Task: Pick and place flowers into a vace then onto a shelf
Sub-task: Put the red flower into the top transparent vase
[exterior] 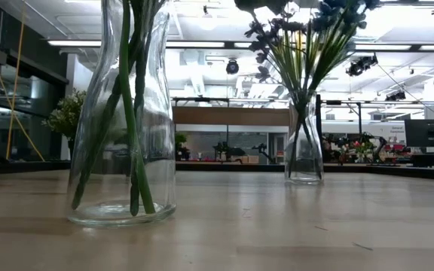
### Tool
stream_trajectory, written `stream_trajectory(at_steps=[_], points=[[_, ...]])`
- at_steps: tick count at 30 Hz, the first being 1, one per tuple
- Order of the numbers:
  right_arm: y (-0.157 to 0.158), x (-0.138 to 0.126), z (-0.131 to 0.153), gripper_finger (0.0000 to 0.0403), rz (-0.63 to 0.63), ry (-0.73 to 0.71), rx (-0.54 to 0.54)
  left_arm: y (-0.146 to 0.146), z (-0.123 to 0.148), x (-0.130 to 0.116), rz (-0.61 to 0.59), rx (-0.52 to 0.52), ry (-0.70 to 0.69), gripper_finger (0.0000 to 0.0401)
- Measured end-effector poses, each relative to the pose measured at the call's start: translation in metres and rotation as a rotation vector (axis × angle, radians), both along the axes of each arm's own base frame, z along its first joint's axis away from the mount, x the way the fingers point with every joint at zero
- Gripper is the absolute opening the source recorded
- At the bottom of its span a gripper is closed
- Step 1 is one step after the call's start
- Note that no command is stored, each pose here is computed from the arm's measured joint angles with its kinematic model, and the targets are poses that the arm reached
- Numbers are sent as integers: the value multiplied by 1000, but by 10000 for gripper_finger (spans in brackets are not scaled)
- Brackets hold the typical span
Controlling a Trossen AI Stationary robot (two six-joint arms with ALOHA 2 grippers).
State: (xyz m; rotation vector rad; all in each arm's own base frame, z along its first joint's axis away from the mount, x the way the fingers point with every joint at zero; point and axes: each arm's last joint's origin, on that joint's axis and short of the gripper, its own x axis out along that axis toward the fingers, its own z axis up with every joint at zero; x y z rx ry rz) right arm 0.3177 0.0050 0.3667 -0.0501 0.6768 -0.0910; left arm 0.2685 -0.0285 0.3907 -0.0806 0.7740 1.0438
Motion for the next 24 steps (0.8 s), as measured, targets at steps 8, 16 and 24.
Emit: stream_trajectory(at_steps=[8, 16, 24], points=[[0, 0, -1, 44, 10, 9, 8, 0, 0, 0, 0, 0, 0, 138], [1, -1, -2, 59, 21, 30, 11, 0, 0, 0, 0, 0, 0, 138], [1, -2, -3, 60, 17, 35, 13, 0, 0, 0, 0, 0, 0, 138]])
